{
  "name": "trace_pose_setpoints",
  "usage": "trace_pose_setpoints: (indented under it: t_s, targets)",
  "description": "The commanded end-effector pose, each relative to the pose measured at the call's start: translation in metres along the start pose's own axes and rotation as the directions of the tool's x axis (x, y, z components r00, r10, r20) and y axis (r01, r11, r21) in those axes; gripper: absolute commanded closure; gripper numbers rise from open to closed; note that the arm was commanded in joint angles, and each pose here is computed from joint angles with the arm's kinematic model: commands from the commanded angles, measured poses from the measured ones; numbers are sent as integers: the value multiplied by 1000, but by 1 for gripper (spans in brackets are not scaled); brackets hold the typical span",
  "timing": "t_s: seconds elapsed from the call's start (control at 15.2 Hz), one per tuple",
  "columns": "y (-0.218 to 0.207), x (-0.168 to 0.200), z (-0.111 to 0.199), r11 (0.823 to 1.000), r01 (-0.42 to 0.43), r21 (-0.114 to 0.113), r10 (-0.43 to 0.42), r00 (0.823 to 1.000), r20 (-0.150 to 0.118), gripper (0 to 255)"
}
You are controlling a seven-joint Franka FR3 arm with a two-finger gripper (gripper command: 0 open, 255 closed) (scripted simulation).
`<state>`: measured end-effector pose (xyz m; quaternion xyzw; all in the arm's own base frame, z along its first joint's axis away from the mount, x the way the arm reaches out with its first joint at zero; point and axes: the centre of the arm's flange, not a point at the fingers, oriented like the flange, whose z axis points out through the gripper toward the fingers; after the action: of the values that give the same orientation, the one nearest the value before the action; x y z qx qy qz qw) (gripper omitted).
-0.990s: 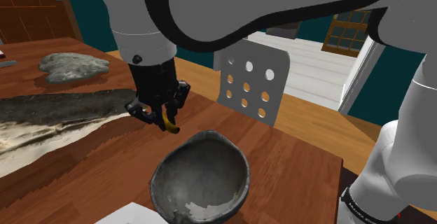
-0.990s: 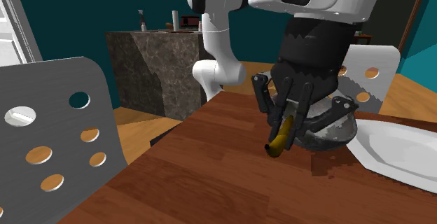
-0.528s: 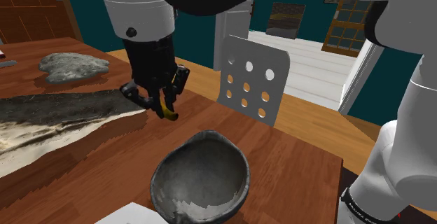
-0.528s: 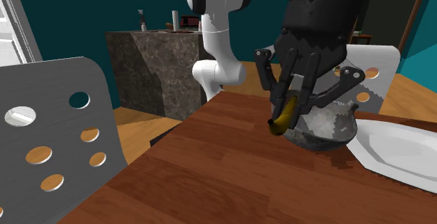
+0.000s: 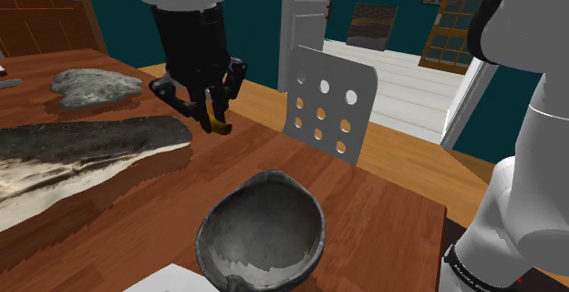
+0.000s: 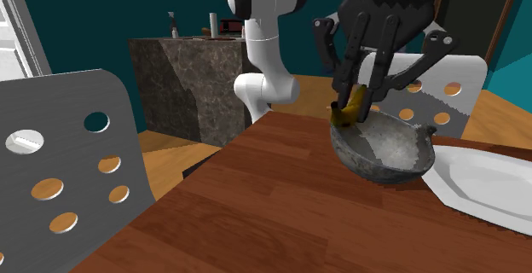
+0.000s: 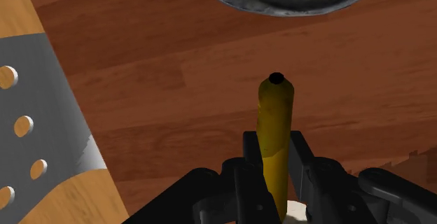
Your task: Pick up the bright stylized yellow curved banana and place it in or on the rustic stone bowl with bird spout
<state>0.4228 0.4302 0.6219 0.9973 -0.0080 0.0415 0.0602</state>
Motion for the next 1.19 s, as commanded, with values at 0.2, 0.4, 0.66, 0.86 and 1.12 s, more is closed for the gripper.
trace_pose_setpoints:
  t_s: [0.2,0.4,0.66,0.86,1.12]
  targets:
    - [2,4,-21,1000,0,0,0,1000,1,255]
    - [-3,-35,-24,1000,0,0,0,1000,1,255]
    - [-9,-88,-28,1000,0,0,0,1000,1,255]
    - [-14,-127,-31,1000,0,0,0,1000,1,255]
    - [-18,-149,-17,1000,0,0,0,1000,1,255]
